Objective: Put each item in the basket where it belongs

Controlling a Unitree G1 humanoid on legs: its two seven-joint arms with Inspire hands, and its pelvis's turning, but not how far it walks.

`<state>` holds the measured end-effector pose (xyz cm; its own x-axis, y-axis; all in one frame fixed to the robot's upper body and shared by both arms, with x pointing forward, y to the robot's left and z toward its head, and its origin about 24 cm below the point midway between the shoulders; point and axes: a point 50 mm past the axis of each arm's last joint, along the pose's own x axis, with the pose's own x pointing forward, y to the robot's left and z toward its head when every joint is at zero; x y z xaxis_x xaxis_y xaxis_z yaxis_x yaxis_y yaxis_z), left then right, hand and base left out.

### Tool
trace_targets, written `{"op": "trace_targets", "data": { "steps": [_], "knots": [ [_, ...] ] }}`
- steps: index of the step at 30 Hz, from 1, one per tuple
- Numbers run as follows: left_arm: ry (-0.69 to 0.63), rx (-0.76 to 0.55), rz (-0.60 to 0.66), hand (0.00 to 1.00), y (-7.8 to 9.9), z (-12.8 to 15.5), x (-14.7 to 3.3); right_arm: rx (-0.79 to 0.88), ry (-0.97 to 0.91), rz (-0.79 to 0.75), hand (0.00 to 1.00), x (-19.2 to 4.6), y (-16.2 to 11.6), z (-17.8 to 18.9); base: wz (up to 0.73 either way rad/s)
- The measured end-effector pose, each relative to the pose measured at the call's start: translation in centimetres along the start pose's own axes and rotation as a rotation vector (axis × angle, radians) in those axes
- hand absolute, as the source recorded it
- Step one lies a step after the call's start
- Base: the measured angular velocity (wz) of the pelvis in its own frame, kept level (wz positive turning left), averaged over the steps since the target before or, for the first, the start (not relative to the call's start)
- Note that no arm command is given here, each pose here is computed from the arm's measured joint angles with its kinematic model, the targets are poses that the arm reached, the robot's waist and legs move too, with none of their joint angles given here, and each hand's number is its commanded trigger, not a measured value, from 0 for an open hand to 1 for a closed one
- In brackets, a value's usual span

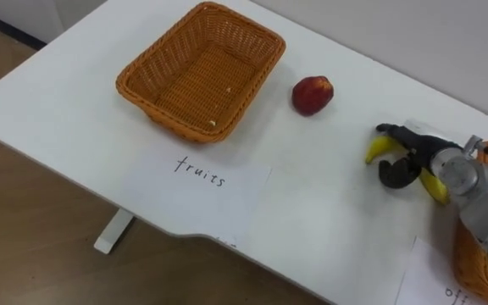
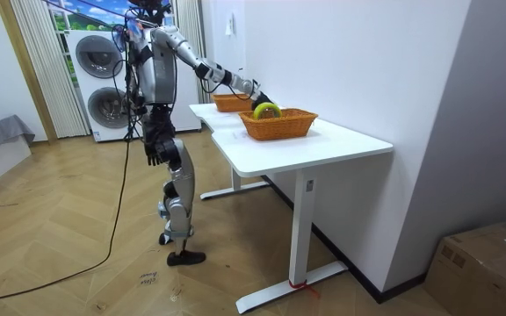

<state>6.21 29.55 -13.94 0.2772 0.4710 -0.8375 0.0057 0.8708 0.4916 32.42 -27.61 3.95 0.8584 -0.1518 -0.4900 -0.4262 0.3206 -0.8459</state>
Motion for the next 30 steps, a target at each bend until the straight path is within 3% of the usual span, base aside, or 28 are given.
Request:
{"op": "trace_targets", "data": {
  "steps": [18,30],
  "knots": [
    [-0.006,-0.006,0.005,0.00,0.1,0.6,0.2,-0.024,0.055,-0.003,1.00,-0.2,-0.7,-0.5,0.00],
    [0.005,-0.011,0.010,0.00,0.2,0.1,0.1,-0.108,-0.069,-0.098,1.00,-1.3,-2.3,2.7,-0.02]
  ]
}}
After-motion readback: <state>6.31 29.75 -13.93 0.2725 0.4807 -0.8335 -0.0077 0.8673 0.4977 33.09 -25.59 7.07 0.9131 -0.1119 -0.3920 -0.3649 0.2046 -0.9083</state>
